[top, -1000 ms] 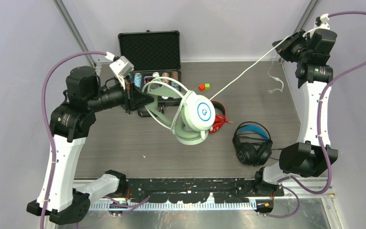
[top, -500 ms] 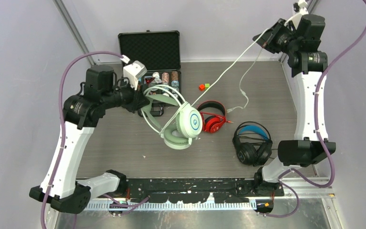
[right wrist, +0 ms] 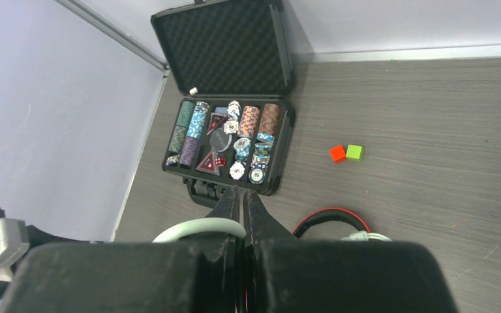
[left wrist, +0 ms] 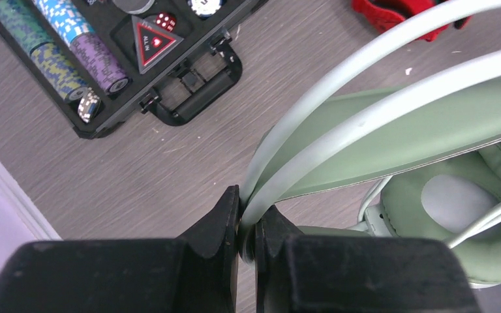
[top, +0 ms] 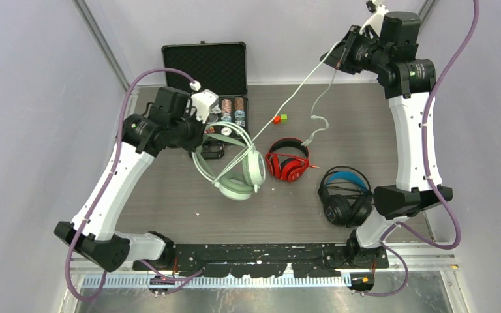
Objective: Wrap the headphones
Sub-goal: Wrap the headphones cable around the headphones.
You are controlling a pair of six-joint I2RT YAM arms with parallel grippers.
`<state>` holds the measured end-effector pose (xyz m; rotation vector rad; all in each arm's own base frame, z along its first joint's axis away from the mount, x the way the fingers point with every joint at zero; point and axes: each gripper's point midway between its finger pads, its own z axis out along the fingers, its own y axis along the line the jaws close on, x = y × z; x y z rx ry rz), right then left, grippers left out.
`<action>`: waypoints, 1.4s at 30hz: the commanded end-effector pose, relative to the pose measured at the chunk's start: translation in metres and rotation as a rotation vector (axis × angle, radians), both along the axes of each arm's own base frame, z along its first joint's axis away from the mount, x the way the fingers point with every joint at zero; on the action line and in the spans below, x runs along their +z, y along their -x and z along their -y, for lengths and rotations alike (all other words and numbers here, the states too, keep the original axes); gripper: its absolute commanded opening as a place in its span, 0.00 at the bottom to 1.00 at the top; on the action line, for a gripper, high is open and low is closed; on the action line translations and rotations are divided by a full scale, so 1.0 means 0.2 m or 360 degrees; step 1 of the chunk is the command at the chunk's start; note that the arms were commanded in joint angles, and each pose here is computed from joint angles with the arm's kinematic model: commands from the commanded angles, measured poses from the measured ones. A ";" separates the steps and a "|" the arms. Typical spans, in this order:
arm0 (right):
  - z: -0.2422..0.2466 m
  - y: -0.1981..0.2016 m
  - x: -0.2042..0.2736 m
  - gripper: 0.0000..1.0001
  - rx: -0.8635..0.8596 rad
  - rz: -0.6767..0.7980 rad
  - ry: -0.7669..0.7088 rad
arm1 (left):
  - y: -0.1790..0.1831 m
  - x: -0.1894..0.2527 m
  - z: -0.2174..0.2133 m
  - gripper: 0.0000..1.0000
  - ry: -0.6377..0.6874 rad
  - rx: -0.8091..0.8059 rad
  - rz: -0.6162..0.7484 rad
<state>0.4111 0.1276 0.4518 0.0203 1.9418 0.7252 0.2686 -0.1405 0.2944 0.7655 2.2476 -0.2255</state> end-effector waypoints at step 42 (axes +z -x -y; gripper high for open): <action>-1.33 1.25 0.10 0.01 0.1058 -0.0315 -0.0882 | -0.46 -0.13 -0.38 0.00 0.0104 0.1243 -0.0085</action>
